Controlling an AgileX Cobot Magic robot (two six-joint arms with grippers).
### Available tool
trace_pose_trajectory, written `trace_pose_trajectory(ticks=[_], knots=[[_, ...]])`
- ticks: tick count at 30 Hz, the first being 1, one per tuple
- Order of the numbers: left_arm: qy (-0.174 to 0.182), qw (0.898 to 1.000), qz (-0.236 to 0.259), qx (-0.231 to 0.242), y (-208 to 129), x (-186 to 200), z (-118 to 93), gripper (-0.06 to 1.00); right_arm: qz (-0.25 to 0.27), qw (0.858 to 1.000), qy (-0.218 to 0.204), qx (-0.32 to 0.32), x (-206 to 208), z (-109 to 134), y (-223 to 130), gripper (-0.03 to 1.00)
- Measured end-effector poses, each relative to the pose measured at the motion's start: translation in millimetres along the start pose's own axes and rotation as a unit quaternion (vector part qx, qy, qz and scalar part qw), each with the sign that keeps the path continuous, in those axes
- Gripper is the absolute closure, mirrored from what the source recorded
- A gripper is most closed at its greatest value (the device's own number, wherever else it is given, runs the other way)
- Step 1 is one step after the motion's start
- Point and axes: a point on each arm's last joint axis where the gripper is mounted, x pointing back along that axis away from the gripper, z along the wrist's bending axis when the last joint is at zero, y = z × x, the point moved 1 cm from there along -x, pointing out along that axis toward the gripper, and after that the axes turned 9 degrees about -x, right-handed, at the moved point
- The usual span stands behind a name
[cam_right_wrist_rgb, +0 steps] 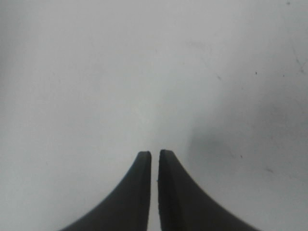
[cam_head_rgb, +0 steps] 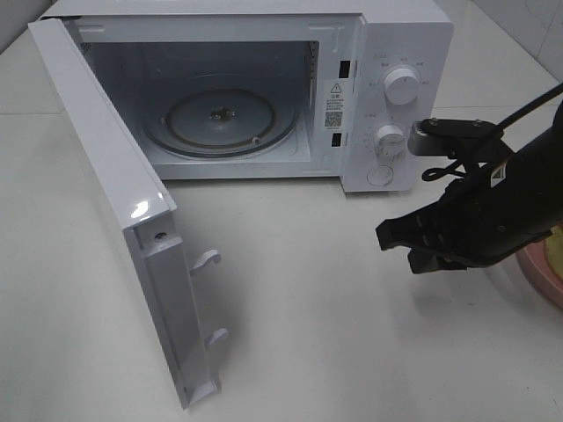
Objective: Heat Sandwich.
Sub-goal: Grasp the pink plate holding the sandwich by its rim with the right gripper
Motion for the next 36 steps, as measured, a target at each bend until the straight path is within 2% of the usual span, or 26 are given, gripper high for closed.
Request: trace_pose_trajectory(ticks=[2, 5, 7, 8, 9, 11, 12, 13, 14, 15, 16, 17, 19, 24, 36], knots=[[0.000, 1.000, 0.000, 0.000, 0, 0, 0, -0.03, 0.042, 0.998, -0.019, 0.031, 5, -1, -2, 0.84], [0.000, 1.000, 0.000, 0.000, 0, 0, 0, -0.03, 0.057, 0.997, -0.031, 0.049, 8, -2, -1, 0.80], [0.000, 1.000, 0.000, 0.000, 0, 0, 0, -0.03, 0.073, 0.992, -0.055, 0.082, 13, -5, 3, 0.70], [0.000, 1.000, 0.000, 0.000, 0, 0, 0, -0.03, 0.073, 0.992, -0.055, 0.082, 13, -5, 3, 0.70], [0.000, 1.000, 0.000, 0.000, 0, 0, 0, -0.03, 0.079, 0.991, -0.064, 0.085, 15, -8, 4, 0.65], [0.000, 1.000, 0.000, 0.000, 0, 0, 0, -0.03, 0.085, 0.989, -0.086, 0.081, 21, -21, 13, 0.49], [0.000, 1.000, 0.000, 0.000, 0, 0, 0, -0.03, 0.085, 0.989, -0.086, 0.081, 21, -21, 13, 0.49], [0.000, 1.000, 0.000, 0.000, 0, 0, 0, -0.03, 0.086, 0.989, -0.094, 0.079, 23, -26, 16, 0.42], [0.000, 1.000, 0.000, 0.000, 0, 0, 0, -0.03, 0.085, 0.987, -0.110, 0.076, 26, -37, 21, 0.35], [0.000, 1.000, 0.000, 0.000, 0, 0, 0, -0.03, 0.085, 0.987, -0.118, 0.073, 28, -42, 23, 0.22], [0.000, 1.000, 0.000, 0.000, 0, 0, 0, -0.03, 0.084, 0.986, -0.123, 0.070, 29, -47, 24, 0.17], [0.000, 1.000, 0.000, 0.000, 0, 0, 0, -0.03, 0.084, 0.986, -0.123, 0.070, 29, -47, 24, 0.17], [0.000, 1.000, 0.000, 0.000, 0, 0, 0, -0.03, 0.082, 0.986, -0.134, 0.049, 32, -62, 28, 0.03], [0.000, 1.000, 0.000, 0.000, 0, 0, 0, -0.03, 0.076, 0.986, -0.144, 0.022, 33, -79, 34, -0.02], [0.000, 1.000, 0.000, 0.000, 0, 0, 0, -0.03, 0.068, 0.986, -0.152, -0.006, 9, -104, 45, -0.02]])
